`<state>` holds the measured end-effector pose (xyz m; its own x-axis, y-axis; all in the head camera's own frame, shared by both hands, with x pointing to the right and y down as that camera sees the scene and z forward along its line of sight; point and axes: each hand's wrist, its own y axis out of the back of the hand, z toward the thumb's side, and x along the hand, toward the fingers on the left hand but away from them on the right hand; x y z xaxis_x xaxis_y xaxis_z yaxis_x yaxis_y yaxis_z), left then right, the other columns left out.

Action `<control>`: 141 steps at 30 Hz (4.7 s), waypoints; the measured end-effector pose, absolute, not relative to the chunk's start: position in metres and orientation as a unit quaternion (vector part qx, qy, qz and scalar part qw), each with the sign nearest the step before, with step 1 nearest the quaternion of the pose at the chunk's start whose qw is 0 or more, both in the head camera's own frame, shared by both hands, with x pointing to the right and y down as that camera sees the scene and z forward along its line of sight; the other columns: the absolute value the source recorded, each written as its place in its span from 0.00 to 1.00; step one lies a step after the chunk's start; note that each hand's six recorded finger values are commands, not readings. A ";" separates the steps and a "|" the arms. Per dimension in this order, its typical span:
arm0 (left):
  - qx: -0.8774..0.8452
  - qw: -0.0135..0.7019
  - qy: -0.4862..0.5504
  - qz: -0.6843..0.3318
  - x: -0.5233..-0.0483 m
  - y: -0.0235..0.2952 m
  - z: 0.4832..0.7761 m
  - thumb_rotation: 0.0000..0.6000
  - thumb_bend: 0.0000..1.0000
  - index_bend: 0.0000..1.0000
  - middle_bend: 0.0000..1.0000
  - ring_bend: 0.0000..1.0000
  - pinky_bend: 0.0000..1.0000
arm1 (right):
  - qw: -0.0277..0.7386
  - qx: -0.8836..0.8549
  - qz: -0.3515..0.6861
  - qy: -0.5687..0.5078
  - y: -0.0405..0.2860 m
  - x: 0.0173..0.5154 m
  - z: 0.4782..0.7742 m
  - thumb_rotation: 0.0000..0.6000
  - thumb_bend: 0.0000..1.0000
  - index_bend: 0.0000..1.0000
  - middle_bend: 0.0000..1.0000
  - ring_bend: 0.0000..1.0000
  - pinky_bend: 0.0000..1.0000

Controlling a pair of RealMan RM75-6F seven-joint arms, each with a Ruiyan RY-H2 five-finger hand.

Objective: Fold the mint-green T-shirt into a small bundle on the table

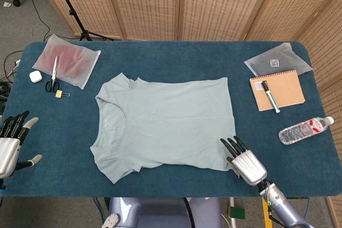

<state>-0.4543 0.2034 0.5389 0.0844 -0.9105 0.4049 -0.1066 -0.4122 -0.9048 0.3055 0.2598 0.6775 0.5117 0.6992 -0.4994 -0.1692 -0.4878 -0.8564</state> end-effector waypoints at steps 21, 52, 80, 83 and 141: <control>-0.720 0.479 0.266 -0.425 -0.417 0.226 0.590 1.00 0.04 0.34 0.00 0.00 0.00 | 0.452 -0.746 0.439 -0.215 0.252 0.306 0.661 1.00 0.59 0.65 0.00 0.00 0.00; -0.797 0.502 0.178 -0.283 -0.348 0.273 0.664 1.00 0.12 0.52 0.00 0.00 0.00 | 0.448 -0.744 0.443 -0.222 0.247 0.310 0.658 1.00 0.62 0.66 0.00 0.00 0.00; -0.833 0.443 0.205 -0.261 -0.319 0.267 0.695 1.00 0.21 0.54 0.00 0.00 0.00 | 0.449 -0.740 0.447 -0.225 0.244 0.312 0.657 1.00 0.66 0.66 0.00 0.00 0.00; -0.833 0.442 0.203 -0.265 -0.318 0.267 0.697 1.00 0.22 0.55 0.00 0.00 0.00 | 0.449 -0.740 0.447 -0.227 0.243 0.313 0.656 1.00 0.66 0.66 0.00 0.00 0.00; -0.862 0.420 0.189 -0.210 -0.337 0.291 0.649 1.00 0.48 0.71 0.00 0.00 0.00 | 0.416 -0.828 0.337 -0.167 0.278 0.299 0.620 1.00 0.67 0.67 0.03 0.00 0.02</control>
